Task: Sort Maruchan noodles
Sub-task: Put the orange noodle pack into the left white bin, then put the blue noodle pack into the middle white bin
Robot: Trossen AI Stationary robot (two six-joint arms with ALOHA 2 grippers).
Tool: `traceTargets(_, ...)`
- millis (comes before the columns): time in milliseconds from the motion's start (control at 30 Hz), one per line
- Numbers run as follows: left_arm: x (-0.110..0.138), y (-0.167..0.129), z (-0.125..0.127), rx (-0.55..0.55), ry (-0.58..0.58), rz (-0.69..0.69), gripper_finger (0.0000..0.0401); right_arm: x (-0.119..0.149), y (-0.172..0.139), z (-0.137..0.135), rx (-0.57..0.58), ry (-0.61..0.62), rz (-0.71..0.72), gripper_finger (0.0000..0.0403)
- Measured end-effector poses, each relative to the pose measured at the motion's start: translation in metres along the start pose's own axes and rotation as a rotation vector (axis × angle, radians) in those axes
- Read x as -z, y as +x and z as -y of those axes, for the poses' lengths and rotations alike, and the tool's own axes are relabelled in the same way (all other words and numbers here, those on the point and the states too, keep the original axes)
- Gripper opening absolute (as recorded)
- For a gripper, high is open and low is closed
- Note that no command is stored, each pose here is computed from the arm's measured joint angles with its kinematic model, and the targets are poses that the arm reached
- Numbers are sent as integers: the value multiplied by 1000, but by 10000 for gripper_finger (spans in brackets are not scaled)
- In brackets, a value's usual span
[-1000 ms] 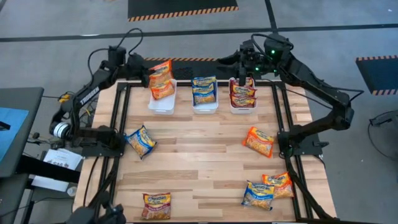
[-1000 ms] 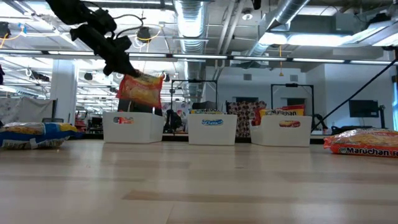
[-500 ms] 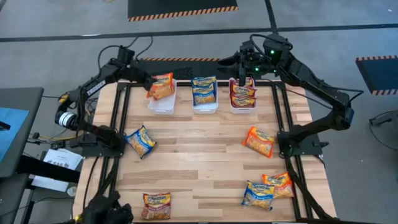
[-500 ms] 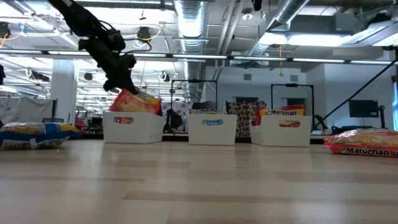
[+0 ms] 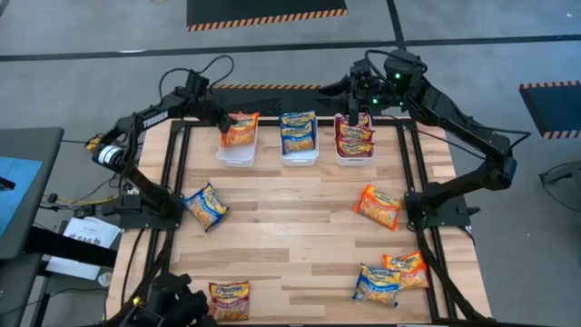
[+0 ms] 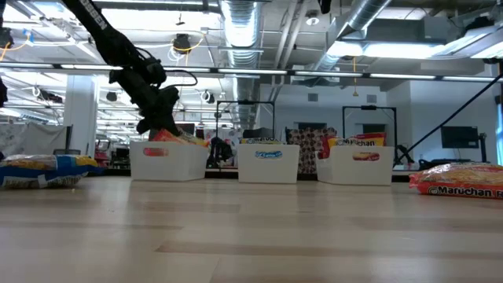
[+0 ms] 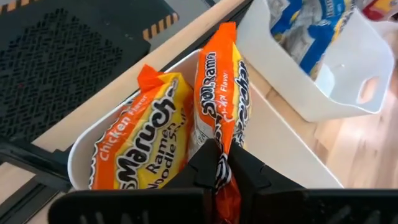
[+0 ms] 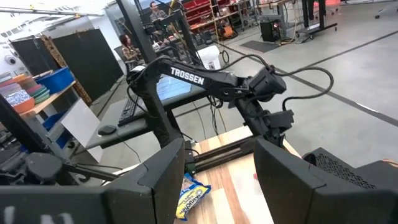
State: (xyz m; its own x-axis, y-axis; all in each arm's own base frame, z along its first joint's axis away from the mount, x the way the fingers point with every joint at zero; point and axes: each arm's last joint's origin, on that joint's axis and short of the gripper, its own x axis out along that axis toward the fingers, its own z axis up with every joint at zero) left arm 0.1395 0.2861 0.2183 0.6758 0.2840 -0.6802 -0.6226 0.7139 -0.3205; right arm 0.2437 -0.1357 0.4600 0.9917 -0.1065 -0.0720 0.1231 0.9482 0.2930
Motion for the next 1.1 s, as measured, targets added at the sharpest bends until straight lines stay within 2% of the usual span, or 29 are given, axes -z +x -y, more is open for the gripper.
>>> traceTargets(233,0,6,-1,-38,28,-1,32,0,0,0,0,-1,1,219)
traceTargets(467,2,5,-3,-99,-20,-32,76,0,0,0,0,-1,0,219)
traceTargets(600,7,5,-2,-71,-45,-73,104,0,0,0,0,-1,0,219)
traceTargets(700,7,5,0,-26,-50,-66,122,0,0,0,0,-1,0,219)
traceTargets(800,5,5,0,-25,-41,-51,135,0,0,0,0,-2,0,219)
traceTargets(1100,-28,-11,4,-59,4,16,156,0,0,0,0,-2,-2,219)
